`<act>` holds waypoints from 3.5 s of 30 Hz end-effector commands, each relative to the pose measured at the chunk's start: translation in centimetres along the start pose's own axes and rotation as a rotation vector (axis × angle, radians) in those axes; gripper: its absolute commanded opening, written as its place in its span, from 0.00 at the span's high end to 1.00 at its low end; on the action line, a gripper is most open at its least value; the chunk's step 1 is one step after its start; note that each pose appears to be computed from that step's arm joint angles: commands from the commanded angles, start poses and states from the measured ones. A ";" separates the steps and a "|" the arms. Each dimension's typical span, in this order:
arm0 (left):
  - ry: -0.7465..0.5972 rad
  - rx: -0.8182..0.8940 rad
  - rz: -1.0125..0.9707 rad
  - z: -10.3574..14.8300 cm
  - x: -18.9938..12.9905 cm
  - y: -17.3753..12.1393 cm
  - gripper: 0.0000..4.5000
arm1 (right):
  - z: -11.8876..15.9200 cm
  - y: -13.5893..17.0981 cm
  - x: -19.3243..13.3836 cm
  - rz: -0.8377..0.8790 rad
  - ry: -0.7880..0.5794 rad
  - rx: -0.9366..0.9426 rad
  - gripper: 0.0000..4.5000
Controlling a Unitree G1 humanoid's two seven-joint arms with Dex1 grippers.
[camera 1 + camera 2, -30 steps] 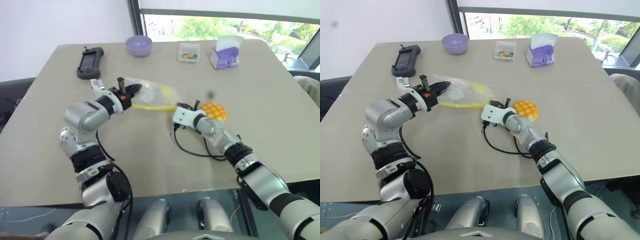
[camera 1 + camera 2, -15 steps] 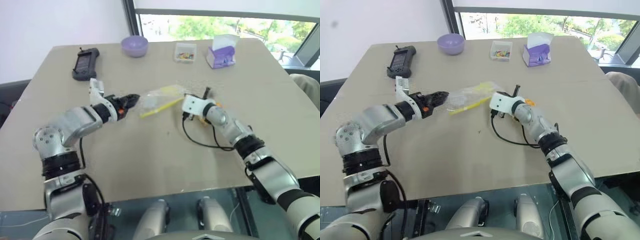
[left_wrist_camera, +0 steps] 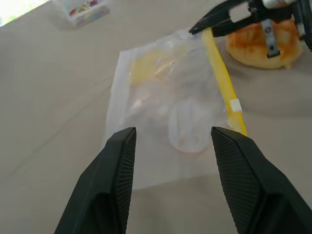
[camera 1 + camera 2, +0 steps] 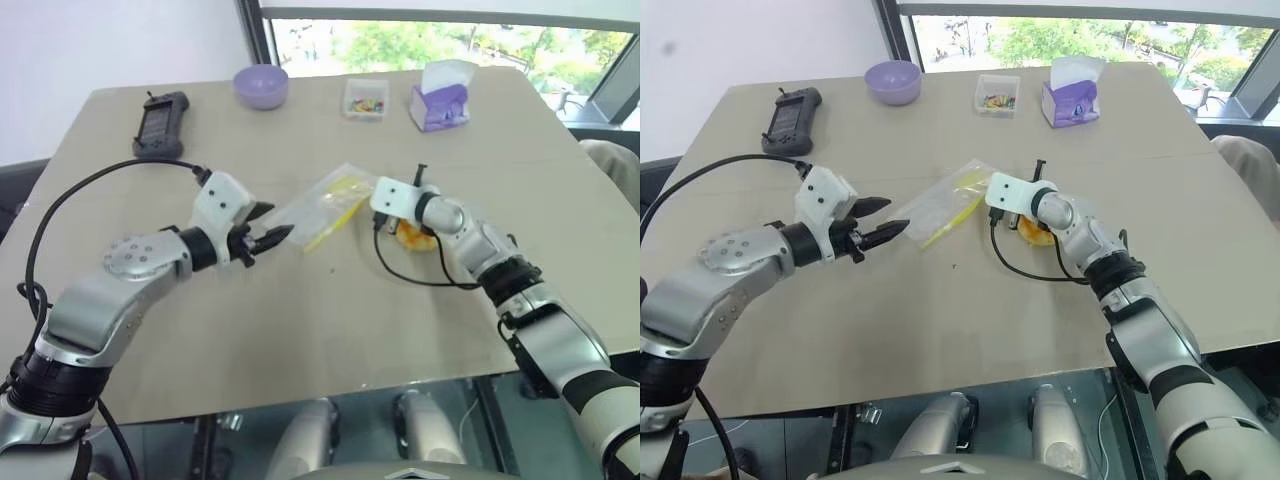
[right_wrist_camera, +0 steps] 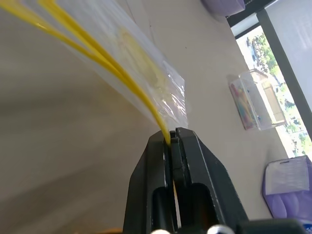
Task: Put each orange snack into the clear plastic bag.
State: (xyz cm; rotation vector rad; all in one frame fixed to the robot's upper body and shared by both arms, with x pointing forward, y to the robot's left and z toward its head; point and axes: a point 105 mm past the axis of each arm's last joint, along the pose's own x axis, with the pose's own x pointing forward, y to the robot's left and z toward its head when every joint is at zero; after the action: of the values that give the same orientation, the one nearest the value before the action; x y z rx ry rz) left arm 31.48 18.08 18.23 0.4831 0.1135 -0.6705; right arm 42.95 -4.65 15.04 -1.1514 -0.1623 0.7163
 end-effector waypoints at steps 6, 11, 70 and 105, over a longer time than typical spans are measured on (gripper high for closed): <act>-0.022 0.259 0.004 1.3 0.8 -2.5 0.43 | 1.8 -2.4 0.0 -0.031 -0.046 0.008 1.00; -0.003 0.287 0.043 1.2 1.8 -2.9 0.43 | 2.3 -2.4 -0.1 -0.018 -0.057 0.022 1.00; 0.123 0.476 0.044 1.6 2.9 -3.6 0.99 | 2.9 -1.7 -0.1 -0.006 -0.041 0.056 1.00; -0.024 0.685 0.111 1.2 4.2 2.6 1.00 | 9.4 -1.9 -2.5 -0.050 -0.317 0.213 0.68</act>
State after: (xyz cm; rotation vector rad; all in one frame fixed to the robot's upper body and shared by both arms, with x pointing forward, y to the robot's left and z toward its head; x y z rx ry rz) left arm 36.62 17.31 18.09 1.0948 -0.1167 -0.5985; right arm 37.58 0.34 19.30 -0.7763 -0.2733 0.8751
